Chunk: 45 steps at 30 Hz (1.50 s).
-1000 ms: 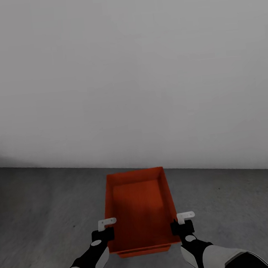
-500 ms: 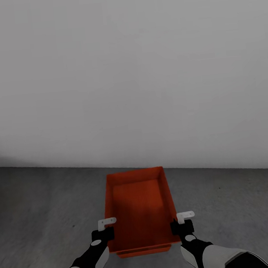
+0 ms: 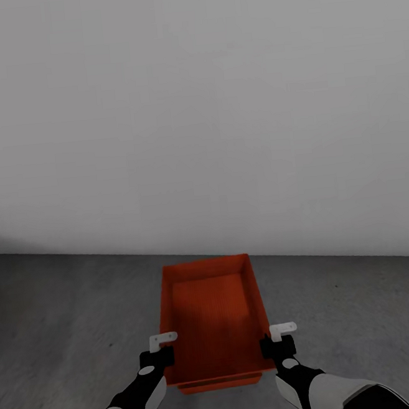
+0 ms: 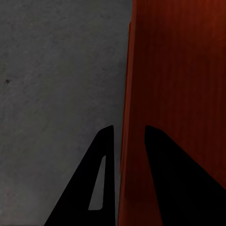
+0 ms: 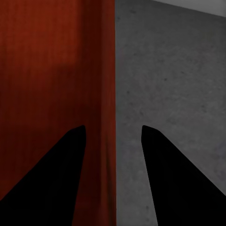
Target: Move the two storage containers from the living room to the garage. In the garage, place one container on the floor and stack the other container on top of it (either order is fine).
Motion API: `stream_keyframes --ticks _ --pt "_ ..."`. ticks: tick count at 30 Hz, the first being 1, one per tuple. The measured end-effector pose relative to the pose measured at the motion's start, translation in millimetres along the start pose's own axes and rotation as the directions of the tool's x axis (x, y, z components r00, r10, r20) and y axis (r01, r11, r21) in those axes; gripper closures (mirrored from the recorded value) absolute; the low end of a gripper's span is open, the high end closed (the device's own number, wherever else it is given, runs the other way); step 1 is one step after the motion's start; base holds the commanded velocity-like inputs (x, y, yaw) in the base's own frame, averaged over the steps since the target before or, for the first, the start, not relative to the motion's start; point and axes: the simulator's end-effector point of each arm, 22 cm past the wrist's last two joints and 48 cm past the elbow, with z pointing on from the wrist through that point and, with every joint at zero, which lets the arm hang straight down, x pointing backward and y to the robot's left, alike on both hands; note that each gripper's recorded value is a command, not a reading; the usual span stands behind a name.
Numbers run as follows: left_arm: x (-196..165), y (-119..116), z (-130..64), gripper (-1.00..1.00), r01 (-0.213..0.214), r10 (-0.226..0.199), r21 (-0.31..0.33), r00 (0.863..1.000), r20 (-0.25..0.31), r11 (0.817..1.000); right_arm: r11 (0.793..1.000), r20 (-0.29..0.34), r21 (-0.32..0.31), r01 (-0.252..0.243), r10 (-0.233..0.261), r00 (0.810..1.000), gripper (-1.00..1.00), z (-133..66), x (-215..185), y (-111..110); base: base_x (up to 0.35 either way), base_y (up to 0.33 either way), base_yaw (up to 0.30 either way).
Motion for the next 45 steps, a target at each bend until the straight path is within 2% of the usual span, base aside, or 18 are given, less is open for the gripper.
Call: stream_keyframes --ticks 45 --pt "36.5 -4.1 57.1 1.00 -0.001 0.001 0.000 1.000 0.003 1.000 1.000 0.003 0.000 -0.002 0.002 1.000 1.00 53.6 41.6 7.7 0.000 0.000 0.000"
